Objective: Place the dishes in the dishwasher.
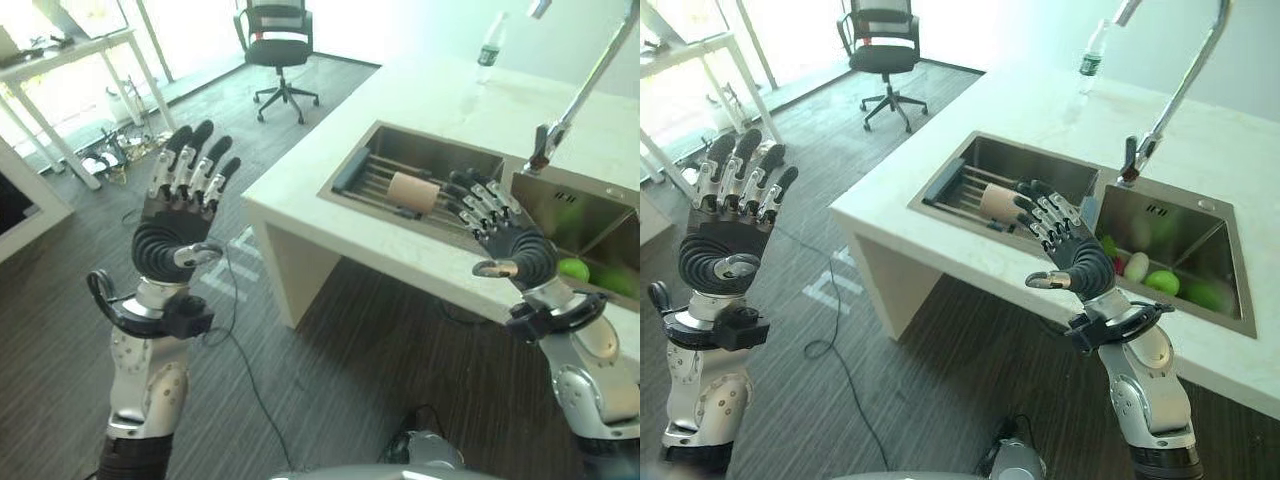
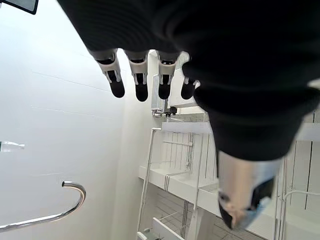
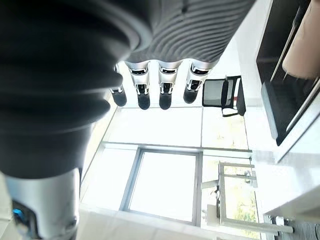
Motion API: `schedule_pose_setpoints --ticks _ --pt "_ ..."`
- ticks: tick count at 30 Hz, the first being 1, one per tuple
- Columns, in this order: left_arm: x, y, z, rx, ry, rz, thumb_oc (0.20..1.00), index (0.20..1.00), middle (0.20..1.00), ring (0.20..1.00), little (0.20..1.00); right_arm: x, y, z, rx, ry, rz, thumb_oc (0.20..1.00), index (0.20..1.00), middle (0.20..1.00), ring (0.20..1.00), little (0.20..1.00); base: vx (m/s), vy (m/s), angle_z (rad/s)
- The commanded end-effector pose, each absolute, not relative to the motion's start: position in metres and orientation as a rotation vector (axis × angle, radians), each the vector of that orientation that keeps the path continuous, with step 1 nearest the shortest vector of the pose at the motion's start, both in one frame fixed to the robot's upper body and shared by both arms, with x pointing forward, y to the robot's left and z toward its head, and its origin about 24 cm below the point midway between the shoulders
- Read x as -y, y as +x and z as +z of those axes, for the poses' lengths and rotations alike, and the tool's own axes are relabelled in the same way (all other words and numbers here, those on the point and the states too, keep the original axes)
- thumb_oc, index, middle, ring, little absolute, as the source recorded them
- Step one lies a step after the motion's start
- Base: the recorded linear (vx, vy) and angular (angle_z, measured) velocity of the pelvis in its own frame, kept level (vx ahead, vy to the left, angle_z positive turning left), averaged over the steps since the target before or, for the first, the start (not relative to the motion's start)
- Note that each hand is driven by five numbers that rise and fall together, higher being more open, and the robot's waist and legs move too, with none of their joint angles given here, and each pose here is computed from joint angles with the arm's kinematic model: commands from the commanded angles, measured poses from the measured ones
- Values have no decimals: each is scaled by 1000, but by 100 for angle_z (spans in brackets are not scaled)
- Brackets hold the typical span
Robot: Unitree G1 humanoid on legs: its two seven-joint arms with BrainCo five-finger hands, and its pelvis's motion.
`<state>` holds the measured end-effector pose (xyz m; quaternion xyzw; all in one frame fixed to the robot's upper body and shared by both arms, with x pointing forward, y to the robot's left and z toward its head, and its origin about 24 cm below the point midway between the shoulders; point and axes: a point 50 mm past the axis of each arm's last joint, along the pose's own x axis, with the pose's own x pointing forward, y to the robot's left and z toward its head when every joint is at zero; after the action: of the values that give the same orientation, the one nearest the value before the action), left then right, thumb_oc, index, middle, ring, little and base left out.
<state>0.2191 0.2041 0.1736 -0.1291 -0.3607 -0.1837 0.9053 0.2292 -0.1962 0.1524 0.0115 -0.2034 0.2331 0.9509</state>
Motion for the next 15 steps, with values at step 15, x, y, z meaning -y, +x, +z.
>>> schedule_pose_setpoints --ticks 15 --pt "-214 211 171 751 -320 -363 1000 1000 1000 1000 1000 213 222 185 565 -49 412 1000 1000 1000 1000 1000 263 189 -80"
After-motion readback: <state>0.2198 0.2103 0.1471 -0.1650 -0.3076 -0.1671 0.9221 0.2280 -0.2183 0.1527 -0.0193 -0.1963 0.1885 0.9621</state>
